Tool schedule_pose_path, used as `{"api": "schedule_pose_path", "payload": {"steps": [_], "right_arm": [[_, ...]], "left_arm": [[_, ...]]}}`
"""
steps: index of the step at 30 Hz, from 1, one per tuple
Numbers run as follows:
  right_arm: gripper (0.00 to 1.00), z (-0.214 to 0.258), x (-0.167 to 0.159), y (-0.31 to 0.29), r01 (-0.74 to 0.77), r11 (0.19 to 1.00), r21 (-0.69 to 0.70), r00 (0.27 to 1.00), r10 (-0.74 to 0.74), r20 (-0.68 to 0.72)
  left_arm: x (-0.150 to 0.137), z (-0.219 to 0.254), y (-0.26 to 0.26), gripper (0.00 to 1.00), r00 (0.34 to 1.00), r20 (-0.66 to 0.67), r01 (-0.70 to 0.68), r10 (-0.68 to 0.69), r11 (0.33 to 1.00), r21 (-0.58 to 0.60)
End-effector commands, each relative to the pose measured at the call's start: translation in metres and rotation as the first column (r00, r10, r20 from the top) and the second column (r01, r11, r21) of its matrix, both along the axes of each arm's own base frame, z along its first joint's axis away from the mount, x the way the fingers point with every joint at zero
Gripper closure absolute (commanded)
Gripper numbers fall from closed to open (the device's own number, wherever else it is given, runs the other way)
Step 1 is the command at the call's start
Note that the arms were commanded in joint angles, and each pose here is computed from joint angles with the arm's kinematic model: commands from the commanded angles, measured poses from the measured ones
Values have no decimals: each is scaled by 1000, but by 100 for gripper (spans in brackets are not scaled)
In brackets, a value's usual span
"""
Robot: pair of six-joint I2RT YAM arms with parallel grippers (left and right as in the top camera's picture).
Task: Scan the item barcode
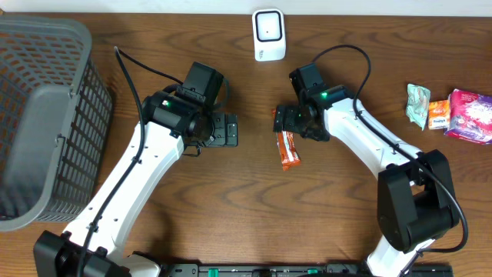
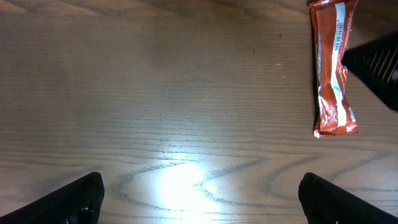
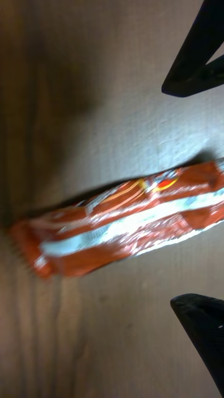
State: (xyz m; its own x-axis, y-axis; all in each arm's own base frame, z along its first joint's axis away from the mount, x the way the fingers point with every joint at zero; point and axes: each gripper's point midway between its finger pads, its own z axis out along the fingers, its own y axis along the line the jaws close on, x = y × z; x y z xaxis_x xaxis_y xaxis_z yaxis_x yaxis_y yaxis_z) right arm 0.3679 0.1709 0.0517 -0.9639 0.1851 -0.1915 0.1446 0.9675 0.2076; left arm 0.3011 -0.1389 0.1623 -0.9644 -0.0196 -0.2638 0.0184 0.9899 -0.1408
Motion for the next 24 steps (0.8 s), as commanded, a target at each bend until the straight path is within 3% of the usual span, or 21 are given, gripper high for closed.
{"api": "schedule_pose_path", "payload": {"steps": [1,3,14,21,24], "right_arm": [[3,0,2,6,-8,1000,1,1000,8,23],[4,-2,3,9,-12,1000,1,1000,12,25],[29,-35,-9,18,-32,999,38,996,35,-83],[49,-53,-14,18,-45,999,26,991,48,-126],[49,-61,-21,24,-61,998,27,987,64,-150]], "left_arm": [[0,-2,1,0,1000,-3,10,-10,1000,14],[0,-2,1,0,1000,-3,10,-10,1000,14],[0,-2,1,0,1000,-3,10,-10,1000,14],[0,-2,1,0,1000,-3,10,-10,1000,14],[0,-2,1,0,1000,-2,10,-10,1000,15]]}}
